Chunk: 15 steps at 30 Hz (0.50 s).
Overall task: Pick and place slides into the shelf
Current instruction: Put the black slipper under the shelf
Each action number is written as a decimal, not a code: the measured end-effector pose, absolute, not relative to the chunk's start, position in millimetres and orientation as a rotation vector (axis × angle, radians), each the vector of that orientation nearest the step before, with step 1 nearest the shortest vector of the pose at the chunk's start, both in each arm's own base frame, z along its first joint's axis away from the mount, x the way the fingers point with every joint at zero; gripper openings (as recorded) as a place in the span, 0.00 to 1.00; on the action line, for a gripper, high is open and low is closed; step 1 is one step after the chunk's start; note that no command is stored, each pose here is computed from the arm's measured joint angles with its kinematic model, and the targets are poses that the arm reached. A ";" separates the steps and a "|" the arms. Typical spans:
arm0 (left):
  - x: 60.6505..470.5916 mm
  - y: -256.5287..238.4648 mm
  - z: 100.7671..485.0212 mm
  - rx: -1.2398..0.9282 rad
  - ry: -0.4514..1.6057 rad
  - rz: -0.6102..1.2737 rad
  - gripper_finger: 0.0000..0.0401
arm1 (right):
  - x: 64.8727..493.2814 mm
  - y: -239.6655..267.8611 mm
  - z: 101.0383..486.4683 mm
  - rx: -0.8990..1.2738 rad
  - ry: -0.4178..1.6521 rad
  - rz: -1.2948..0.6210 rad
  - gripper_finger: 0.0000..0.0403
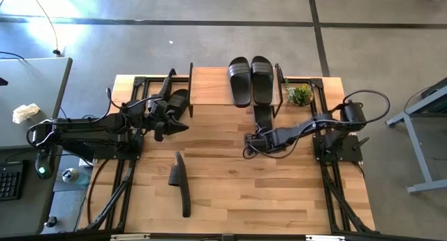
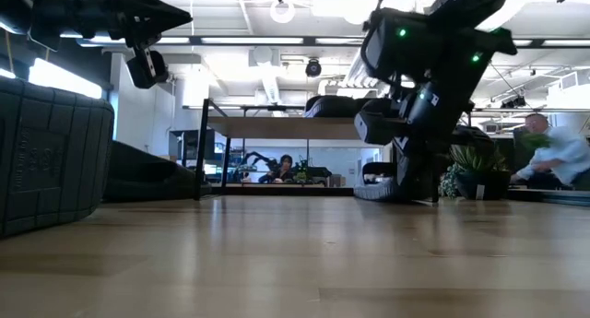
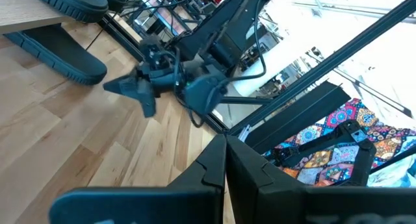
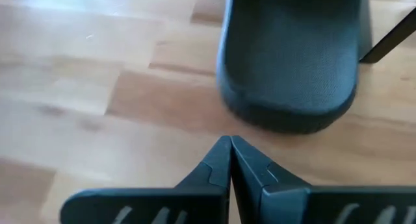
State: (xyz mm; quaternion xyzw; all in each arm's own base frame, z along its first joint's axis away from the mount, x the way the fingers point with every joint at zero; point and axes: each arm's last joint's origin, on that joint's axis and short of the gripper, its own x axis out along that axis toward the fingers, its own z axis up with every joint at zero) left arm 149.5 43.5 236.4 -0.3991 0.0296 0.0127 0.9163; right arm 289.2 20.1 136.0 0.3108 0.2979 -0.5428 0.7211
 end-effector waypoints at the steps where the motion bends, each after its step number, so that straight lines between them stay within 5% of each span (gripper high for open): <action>1: 149.5 43.5 236.4 -0.821 0.061 0.026 0.00 | 289.1 23.6 137.4 0.689 0.654 -1.185 0.00; 8: 149.5 42.5 236.8 -0.878 0.072 -0.010 0.00 | 289.8 52.4 163.3 0.668 0.602 -0.972 0.00; 15: 149.0 28.1 254.9 -0.888 0.046 -0.355 0.00 | 291.4 85.6 207.1 0.617 0.485 -0.627 0.00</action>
